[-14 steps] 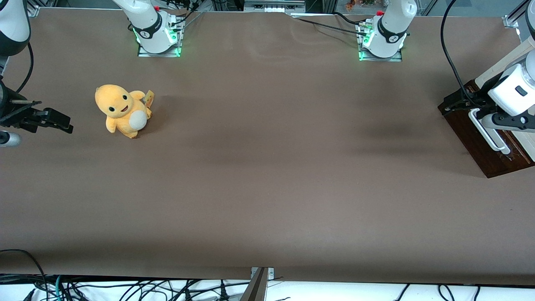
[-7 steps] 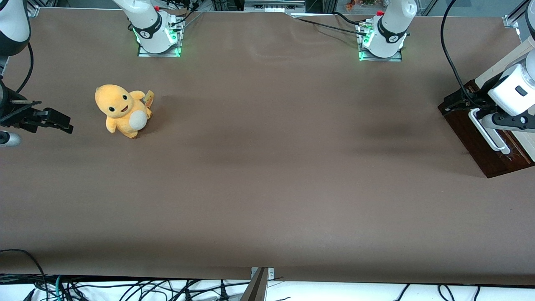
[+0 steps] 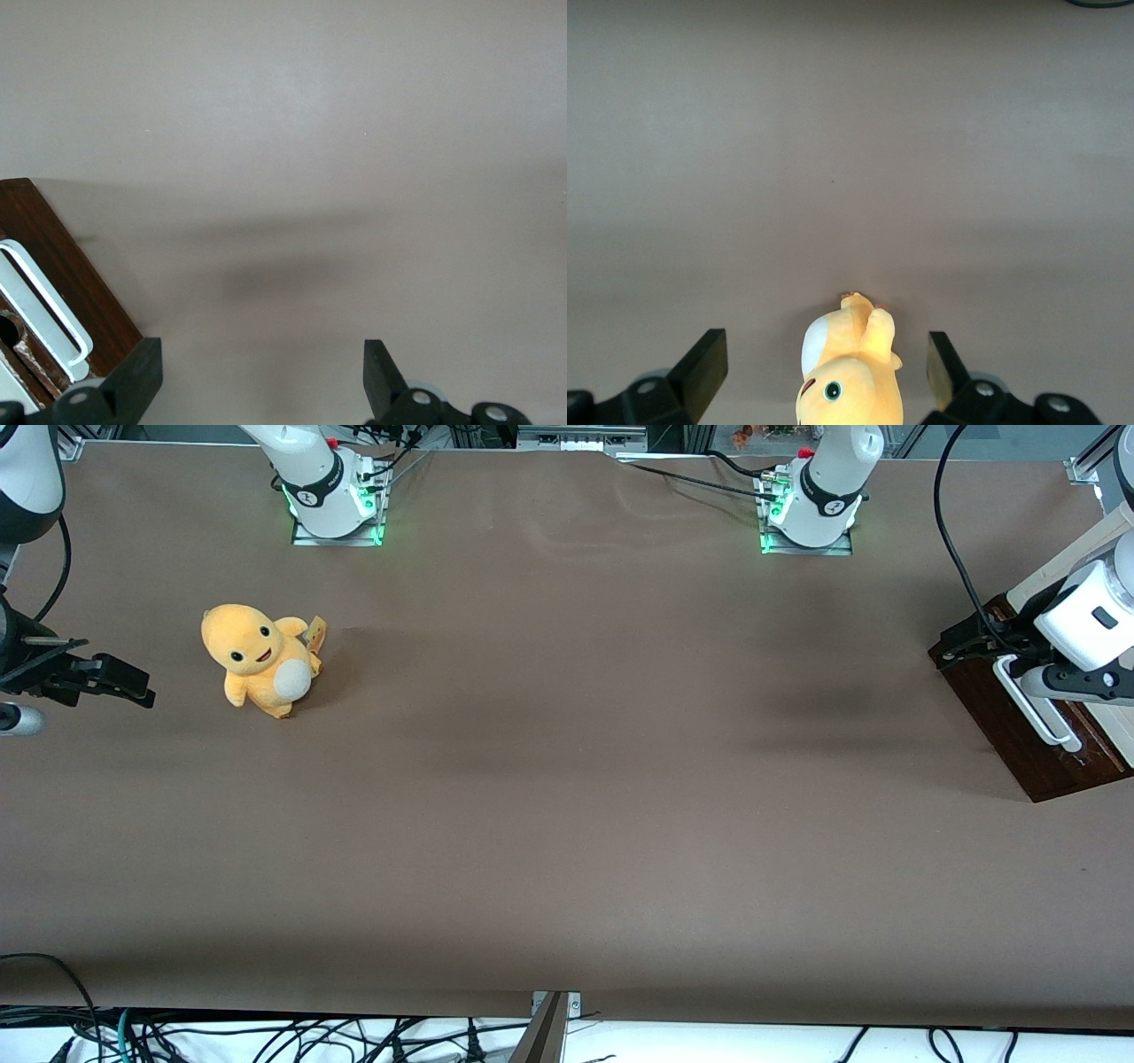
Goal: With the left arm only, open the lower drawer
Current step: 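Lower the open left gripper to the white drawer handle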
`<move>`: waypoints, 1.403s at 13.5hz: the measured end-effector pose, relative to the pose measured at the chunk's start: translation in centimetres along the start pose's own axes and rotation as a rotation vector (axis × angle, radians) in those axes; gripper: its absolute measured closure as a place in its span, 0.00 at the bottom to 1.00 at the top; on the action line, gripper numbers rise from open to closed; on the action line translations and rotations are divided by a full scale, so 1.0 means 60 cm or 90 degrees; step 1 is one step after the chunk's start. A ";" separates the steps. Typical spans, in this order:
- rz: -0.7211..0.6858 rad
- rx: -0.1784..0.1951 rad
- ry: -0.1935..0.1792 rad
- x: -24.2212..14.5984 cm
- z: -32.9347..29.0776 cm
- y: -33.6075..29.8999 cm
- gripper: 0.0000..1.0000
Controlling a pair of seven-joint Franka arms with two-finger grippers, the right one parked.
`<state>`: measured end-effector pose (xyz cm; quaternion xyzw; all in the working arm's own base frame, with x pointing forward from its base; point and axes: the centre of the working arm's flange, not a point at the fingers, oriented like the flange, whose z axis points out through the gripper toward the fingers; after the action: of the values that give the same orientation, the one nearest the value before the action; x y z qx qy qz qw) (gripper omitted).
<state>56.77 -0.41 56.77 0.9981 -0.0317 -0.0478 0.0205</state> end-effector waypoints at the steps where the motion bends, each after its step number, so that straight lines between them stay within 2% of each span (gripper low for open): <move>1: -0.004 0.000 -0.004 0.003 0.005 -0.001 0.00; 3: -0.037 0.000 -0.025 0.014 0.033 -0.004 0.00; 5: -0.069 0.005 -0.068 0.036 0.089 -0.009 0.00; 6: -0.074 0.022 -0.089 0.046 0.119 -0.016 0.00; 10: -0.090 0.154 -0.188 0.069 0.229 -0.049 0.00; 14: -0.097 0.286 -0.248 0.087 0.318 -0.080 0.00; 15: -0.099 0.330 -0.268 0.089 0.340 -0.084 0.00; 17: -0.094 0.436 -0.308 0.093 0.389 -0.083 0.00; 19: -0.090 0.524 -0.338 0.099 0.447 -0.077 0.00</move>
<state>60.33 2.78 29.33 0.8766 0.0154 -0.2850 -0.3875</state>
